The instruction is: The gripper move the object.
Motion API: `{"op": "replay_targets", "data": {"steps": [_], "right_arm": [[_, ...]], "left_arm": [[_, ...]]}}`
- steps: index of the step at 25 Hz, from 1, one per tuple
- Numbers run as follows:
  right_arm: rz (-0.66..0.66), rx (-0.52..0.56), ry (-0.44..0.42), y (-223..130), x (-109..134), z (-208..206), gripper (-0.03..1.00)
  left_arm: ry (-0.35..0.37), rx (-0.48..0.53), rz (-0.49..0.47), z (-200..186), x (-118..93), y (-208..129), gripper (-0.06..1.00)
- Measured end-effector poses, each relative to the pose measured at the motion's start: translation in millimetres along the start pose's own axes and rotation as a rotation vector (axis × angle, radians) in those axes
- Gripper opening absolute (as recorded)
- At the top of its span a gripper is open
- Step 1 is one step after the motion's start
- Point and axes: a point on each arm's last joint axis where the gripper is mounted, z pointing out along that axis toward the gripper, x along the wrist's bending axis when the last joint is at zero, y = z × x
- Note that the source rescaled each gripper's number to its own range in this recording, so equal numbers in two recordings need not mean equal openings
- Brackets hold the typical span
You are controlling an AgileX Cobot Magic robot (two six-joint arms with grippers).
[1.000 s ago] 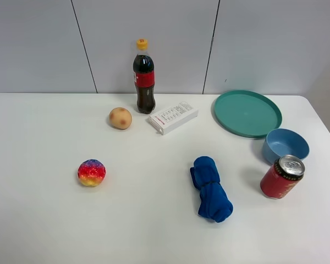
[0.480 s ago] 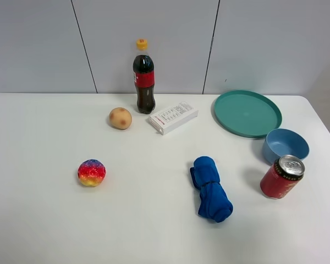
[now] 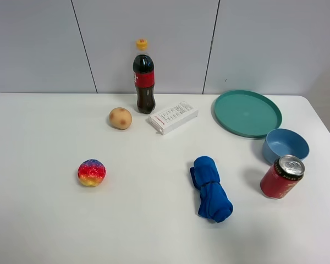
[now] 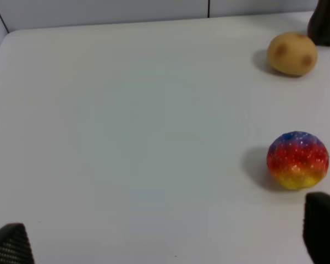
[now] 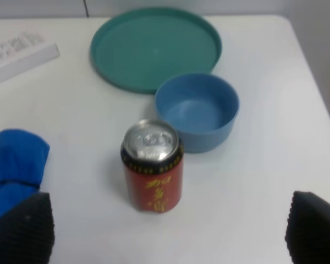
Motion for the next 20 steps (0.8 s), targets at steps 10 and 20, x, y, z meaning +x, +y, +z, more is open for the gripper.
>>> {"op": "replay_targets", "data": {"steps": [10, 20], "right_arm": [[0.011, 0.026, 0.000, -5.3, 0.1, 6.4, 0.58], [0.035, 0.027, -0.011, -5.6, -0.9, 6.7, 0.58]], "left_arm": [[0.000, 0.000, 0.000, 0.0, 0.0, 0.0, 1.00], [0.000, 0.000, 0.000, 0.0, 0.0, 0.0, 1.00]]}}
